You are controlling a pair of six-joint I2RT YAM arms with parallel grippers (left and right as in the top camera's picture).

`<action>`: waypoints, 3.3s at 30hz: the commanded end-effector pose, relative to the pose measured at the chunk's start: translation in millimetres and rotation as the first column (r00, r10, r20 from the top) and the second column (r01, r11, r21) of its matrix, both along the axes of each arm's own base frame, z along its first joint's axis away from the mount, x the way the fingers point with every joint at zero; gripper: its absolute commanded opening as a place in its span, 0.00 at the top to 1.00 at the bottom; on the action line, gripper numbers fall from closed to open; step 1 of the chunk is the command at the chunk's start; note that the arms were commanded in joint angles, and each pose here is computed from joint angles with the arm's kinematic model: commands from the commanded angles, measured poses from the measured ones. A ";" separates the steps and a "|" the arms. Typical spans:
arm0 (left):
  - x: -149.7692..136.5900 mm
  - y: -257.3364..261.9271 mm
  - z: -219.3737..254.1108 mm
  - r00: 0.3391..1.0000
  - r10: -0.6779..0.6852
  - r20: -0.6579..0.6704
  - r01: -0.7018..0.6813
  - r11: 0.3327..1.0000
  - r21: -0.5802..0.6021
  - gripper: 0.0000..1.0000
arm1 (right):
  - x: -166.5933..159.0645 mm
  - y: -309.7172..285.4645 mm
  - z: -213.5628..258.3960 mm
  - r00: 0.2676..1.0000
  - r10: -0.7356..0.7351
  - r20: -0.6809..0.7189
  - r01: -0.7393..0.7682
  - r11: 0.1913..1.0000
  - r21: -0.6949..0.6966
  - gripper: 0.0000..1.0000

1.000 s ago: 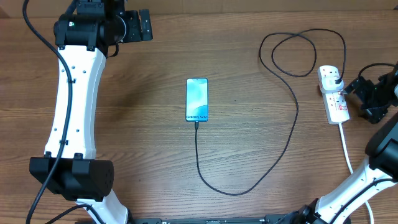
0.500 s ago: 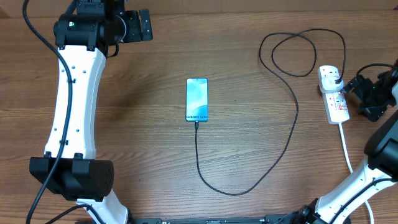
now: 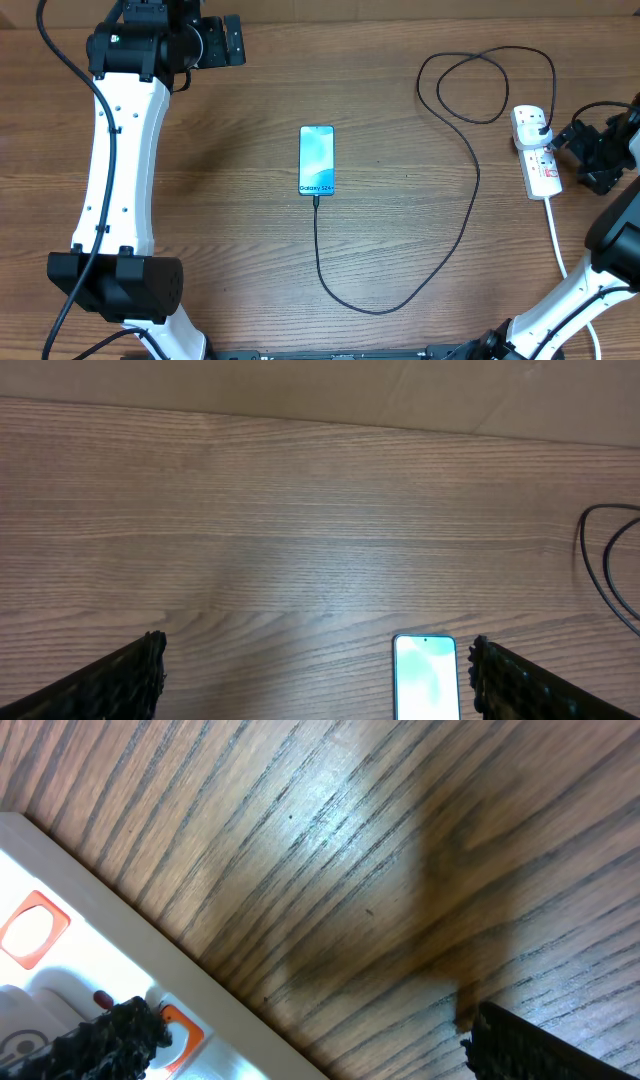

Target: Plug charger to phone and switch on socket

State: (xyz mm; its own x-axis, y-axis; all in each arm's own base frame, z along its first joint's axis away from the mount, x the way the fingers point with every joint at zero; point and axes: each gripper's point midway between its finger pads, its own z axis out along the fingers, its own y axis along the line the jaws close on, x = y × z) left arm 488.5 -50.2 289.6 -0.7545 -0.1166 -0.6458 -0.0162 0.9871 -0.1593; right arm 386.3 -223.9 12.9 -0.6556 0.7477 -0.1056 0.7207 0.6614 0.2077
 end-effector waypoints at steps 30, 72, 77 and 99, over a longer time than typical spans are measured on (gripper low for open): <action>1.0 0.3 -1.8 1.000 -0.002 -0.002 0.002 1.000 0.013 0.00 | -60.2 -0.7 147.8 0.982 -0.168 0.080 0.175 0.981 -0.088 0.00; 1.0 0.3 -1.8 1.000 -0.002 -0.002 0.002 1.000 0.013 0.00 | -226.9 242.8 311.4 0.853 0.282 0.439 -0.292 0.955 -0.045 0.00; 1.0 0.3 -1.8 1.000 -0.002 -0.002 0.002 1.000 0.013 0.00 | -227.2 238.4 310.1 0.855 0.292 0.428 -0.290 0.954 -0.073 0.00; 1.0 0.3 -1.8 1.000 -0.002 -0.002 0.002 1.000 0.013 0.00 | -213.0 246.8 324.3 0.793 0.328 0.513 -0.338 0.938 -0.078 0.00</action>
